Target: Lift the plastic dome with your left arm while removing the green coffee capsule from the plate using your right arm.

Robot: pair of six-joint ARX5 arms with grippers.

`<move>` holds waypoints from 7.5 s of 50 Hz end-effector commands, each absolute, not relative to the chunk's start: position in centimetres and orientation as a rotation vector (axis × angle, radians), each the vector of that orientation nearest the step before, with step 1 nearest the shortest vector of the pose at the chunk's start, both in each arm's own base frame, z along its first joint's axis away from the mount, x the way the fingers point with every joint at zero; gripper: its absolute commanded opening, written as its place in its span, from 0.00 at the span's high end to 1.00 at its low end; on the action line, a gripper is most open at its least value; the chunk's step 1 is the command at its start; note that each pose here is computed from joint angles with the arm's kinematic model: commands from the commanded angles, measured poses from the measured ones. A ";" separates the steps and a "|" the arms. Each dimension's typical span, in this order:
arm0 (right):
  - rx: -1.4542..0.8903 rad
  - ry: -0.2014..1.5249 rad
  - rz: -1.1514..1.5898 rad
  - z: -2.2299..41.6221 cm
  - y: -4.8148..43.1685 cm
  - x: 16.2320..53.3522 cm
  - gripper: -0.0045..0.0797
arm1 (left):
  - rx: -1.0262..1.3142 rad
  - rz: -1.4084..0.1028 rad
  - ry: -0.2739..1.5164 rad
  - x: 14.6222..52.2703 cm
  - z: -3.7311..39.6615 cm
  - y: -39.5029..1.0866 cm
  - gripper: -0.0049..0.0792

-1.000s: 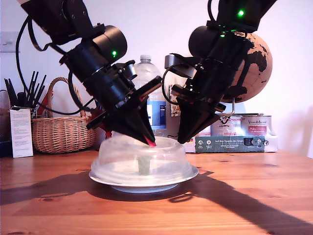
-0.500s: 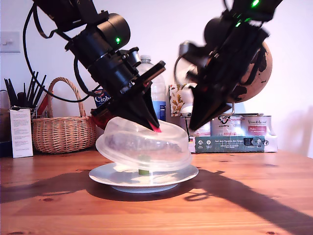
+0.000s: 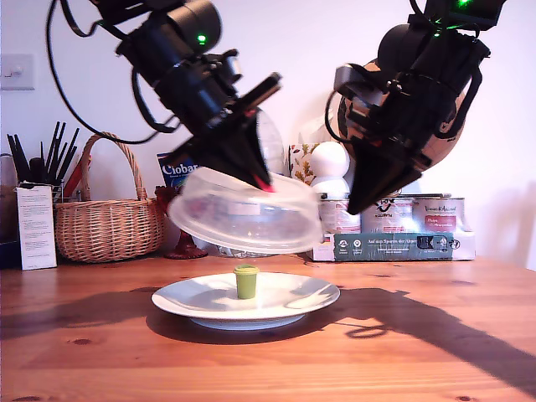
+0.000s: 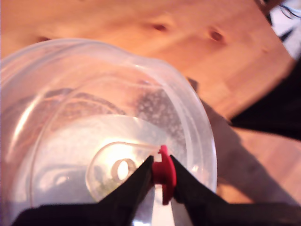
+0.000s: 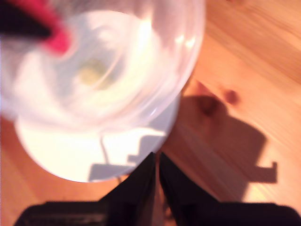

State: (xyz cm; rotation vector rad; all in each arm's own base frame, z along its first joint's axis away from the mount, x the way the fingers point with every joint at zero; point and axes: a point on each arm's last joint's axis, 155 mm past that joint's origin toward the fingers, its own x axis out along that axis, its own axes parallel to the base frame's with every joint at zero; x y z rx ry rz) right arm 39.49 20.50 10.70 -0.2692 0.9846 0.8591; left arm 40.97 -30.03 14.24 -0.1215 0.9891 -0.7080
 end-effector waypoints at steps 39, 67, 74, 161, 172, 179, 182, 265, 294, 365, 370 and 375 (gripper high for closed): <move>-0.393 0.879 1.162 7.6 28.1 37.1 0.32 | -0.171 -0.498 0.923 47.9 14.0 -18.2 0.97; -0.534 0.808 1.112 5.2 29.8 39.0 0.32 | -0.175 -0.494 0.898 48.7 14.4 -17.0 0.97; -0.497 0.825 1.092 4.9 30.0 39.2 0.32 | -0.178 -0.500 0.889 48.8 14.6 -17.1 0.97; -0.396 0.807 1.099 1.4 33.2 40.2 0.55 | -0.172 -0.509 0.884 48.8 14.6 -17.2 0.97; -0.392 0.808 1.096 1.4 33.2 40.3 0.55 | -0.172 -0.509 0.885 48.8 14.6 -17.2 0.97; -0.377 0.808 1.087 1.5 33.3 40.4 0.58 | -0.172 -0.509 0.885 48.8 14.6 -17.2 0.97; -0.377 0.807 1.088 1.5 33.3 40.4 0.58 | -0.172 -0.509 0.885 48.8 14.6 -17.2 0.97; -0.429 0.858 1.089 3.4 32.9 41.1 0.36 | -0.183 -0.533 0.887 48.6 14.7 -17.6 0.97; -0.435 0.897 1.089 1.4 32.8 40.8 0.36 | -0.183 -0.533 0.886 48.6 14.8 -17.6 0.97; -0.416 0.878 1.068 1.7 33.2 41.4 0.64 | -0.183 -0.533 0.893 48.5 14.7 -17.6 0.97; -0.415 0.869 1.065 2.3 33.1 41.5 0.64 | -0.183 -0.533 0.893 48.5 14.7 -17.6 0.97; -0.415 0.864 1.065 2.8 33.0 41.5 0.64 | -0.183 -0.533 0.893 48.5 14.7 -17.6 0.97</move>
